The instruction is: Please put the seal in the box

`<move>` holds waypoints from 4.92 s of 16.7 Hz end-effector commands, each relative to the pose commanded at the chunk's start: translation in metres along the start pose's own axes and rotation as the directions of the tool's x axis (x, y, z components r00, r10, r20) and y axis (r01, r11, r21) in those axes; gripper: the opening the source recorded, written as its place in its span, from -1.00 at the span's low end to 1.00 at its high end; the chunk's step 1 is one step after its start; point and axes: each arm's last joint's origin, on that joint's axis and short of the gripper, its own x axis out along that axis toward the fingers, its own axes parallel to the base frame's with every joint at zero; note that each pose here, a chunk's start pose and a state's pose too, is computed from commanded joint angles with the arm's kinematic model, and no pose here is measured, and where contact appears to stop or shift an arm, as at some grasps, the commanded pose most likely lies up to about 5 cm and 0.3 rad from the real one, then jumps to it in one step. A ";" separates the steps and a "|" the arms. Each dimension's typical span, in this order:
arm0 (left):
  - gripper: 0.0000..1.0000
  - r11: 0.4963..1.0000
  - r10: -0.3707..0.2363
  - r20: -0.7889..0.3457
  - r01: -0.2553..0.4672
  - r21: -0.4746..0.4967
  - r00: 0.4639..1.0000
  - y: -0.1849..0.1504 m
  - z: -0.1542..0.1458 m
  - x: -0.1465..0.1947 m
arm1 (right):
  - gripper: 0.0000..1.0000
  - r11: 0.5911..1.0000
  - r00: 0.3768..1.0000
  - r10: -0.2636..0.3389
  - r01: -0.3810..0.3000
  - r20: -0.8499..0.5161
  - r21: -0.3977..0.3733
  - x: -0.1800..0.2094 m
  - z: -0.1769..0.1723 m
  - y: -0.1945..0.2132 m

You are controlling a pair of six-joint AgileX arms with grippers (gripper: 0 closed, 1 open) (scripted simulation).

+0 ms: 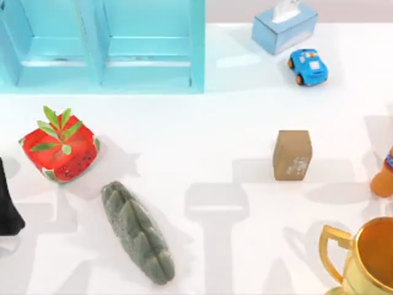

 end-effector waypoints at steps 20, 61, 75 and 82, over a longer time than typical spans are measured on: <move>1.00 1.000 0.000 0.000 0.000 0.000 1.000 0.000 0.000 0.000 | 1.00 0.981 0.598 0.192 -0.088 -0.778 0.175 0.162 0.173 0.087; 1.00 1.000 0.000 0.000 0.000 0.000 1.000 0.000 0.000 0.000 | -0.36 1.000 -0.002 0.005 0.010 -1.000 0.005 0.277 -0.028 0.183; 1.00 1.000 0.000 0.000 0.000 0.000 1.000 0.000 0.000 0.000 | -1.00 1.000 0.001 0.005 0.013 -1.000 0.005 0.277 -0.027 0.182; 1.00 1.000 0.000 0.000 0.000 0.000 1.000 0.000 0.000 0.000 | -1.00 1.000 -0.015 -0.002 0.013 -1.000 -0.003 0.280 0.041 0.184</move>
